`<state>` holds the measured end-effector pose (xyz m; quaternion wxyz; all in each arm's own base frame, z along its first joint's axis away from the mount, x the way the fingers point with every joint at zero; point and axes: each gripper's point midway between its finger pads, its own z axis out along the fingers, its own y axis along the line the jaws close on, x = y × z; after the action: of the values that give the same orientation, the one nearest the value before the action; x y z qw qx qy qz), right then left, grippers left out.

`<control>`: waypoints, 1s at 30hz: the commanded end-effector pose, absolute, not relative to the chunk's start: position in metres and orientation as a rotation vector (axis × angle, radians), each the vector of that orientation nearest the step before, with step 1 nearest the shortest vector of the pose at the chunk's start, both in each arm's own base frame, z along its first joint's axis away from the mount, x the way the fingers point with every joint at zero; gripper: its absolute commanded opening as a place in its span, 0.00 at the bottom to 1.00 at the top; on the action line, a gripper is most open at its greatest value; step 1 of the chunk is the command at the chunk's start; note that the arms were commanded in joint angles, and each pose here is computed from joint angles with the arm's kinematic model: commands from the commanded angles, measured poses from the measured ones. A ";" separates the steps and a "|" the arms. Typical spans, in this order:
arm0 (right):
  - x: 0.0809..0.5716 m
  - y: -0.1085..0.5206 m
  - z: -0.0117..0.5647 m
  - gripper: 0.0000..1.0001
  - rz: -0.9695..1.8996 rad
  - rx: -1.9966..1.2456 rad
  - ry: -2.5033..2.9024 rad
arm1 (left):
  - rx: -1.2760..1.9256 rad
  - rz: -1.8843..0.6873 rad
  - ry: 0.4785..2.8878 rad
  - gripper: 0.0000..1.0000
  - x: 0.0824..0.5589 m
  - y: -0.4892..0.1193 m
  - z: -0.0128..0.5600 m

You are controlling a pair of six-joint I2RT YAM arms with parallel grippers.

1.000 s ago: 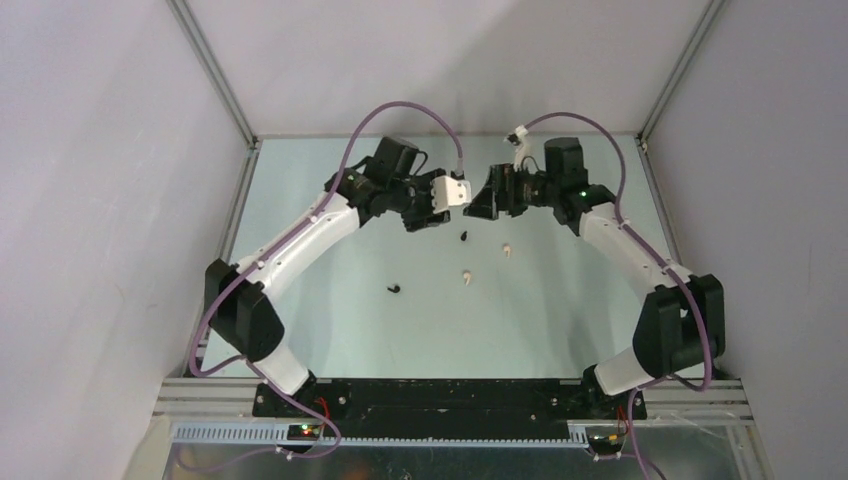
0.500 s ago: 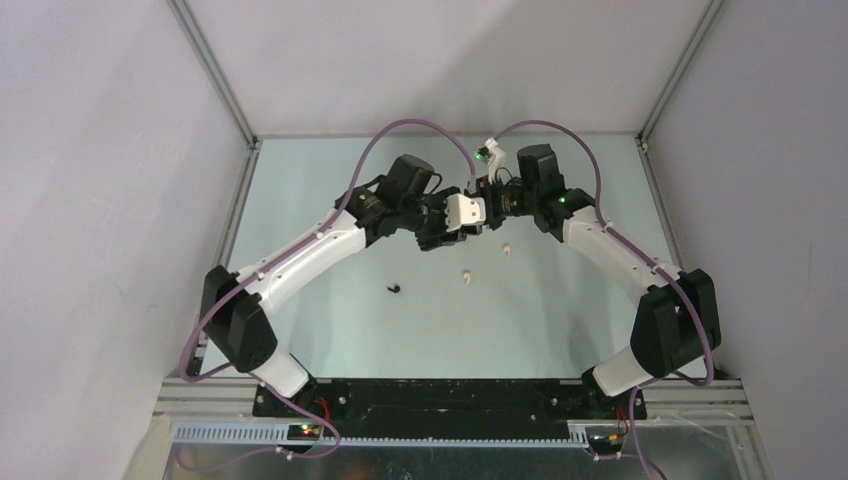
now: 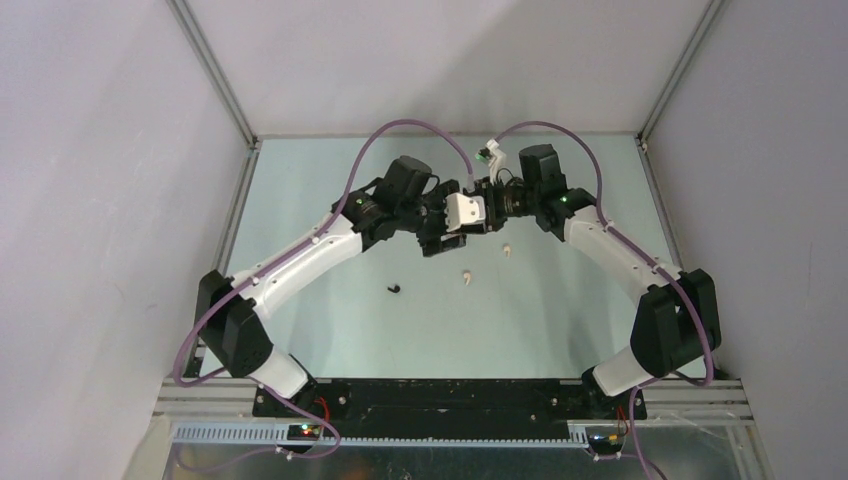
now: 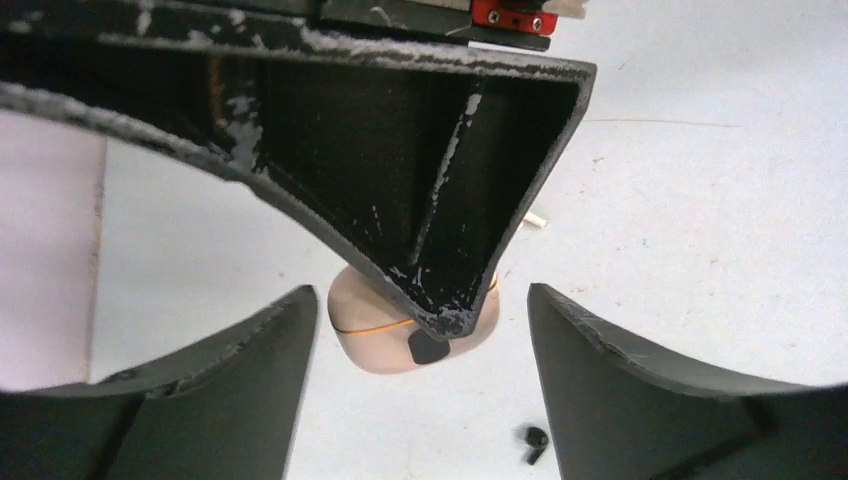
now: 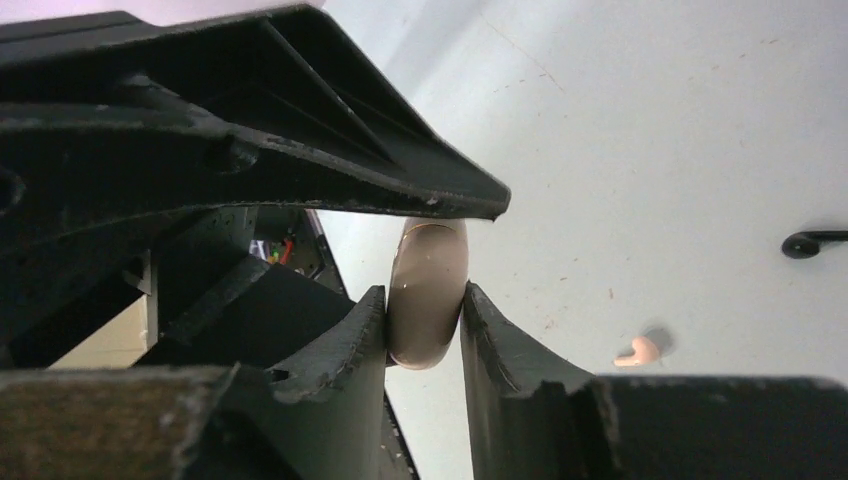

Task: Insert the wireless bluetooth earbuds into the charging case
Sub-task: Pick up the charging case at the center of the board, then open the charging case.

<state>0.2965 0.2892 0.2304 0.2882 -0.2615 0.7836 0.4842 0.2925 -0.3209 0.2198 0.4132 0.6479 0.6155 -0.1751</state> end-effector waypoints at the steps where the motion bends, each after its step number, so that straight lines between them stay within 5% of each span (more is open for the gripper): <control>1: 0.295 0.291 0.247 0.23 1.301 -0.775 2.004 | 1.587 -0.487 1.501 0.96 0.285 -0.328 0.236; 10: 0.314 0.248 0.279 0.24 1.193 -0.675 1.931 | 1.481 -0.403 1.456 0.99 0.283 -0.298 0.278; 18: 0.324 0.199 0.332 0.27 0.918 -0.647 1.785 | 1.061 -0.212 1.590 0.99 0.306 -0.230 0.344; 25: 0.294 0.211 0.367 0.31 0.743 -0.865 1.667 | 1.101 -0.534 1.632 0.99 0.289 -0.264 0.318; 30: 0.255 0.233 0.362 0.32 0.796 -1.052 1.596 | 1.248 -1.067 1.549 0.99 0.224 -0.306 0.317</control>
<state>0.2821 0.2288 0.3616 0.5148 -0.3767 0.6902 0.3416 0.2796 -0.2689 0.3013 0.4971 0.4763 0.6833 -0.2433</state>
